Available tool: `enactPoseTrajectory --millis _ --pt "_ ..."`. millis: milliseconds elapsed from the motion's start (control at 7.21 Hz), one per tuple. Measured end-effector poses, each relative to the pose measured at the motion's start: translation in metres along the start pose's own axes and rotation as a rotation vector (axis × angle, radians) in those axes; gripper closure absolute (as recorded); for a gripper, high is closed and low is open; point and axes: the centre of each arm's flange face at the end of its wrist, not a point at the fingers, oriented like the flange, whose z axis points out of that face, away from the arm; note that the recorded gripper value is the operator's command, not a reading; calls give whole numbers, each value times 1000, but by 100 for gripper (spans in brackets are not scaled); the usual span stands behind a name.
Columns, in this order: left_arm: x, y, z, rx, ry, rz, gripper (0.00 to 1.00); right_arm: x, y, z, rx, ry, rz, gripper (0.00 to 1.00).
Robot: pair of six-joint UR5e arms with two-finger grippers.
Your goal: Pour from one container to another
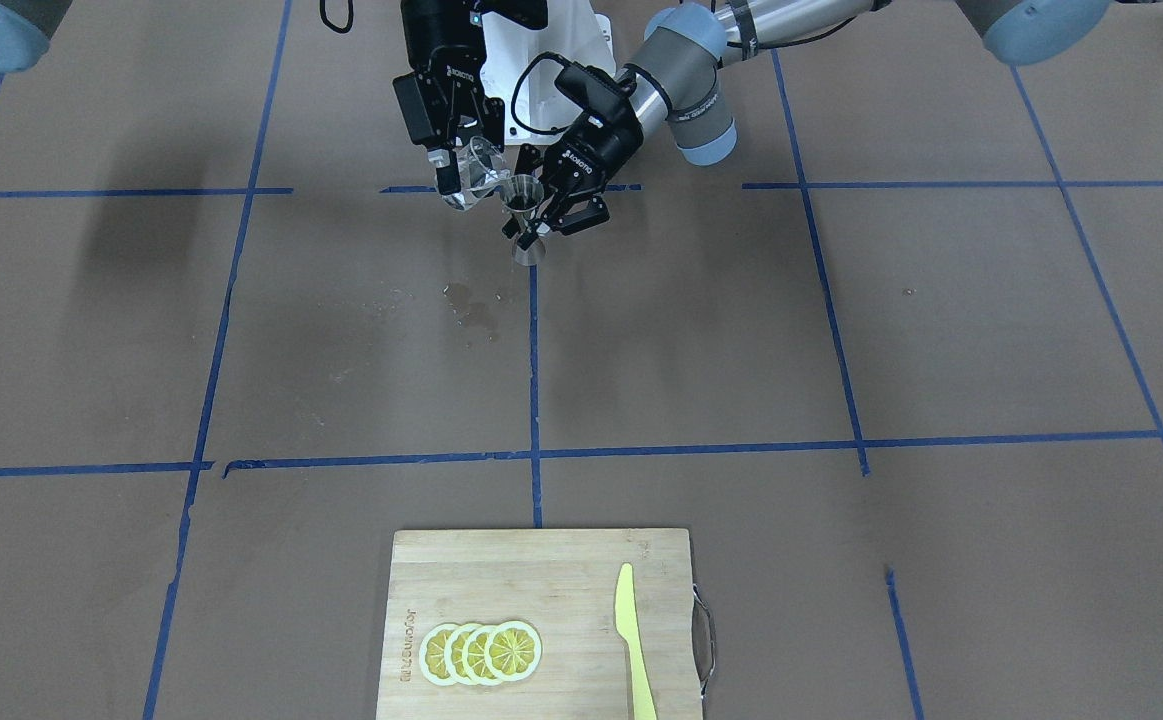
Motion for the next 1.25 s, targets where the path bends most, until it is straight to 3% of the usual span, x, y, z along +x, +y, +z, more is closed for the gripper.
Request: enactPoseTrajectory --millis 1249 --pt "7 -2 9 2 2 0 100 -4 -4 -4 1 13 -40 100"
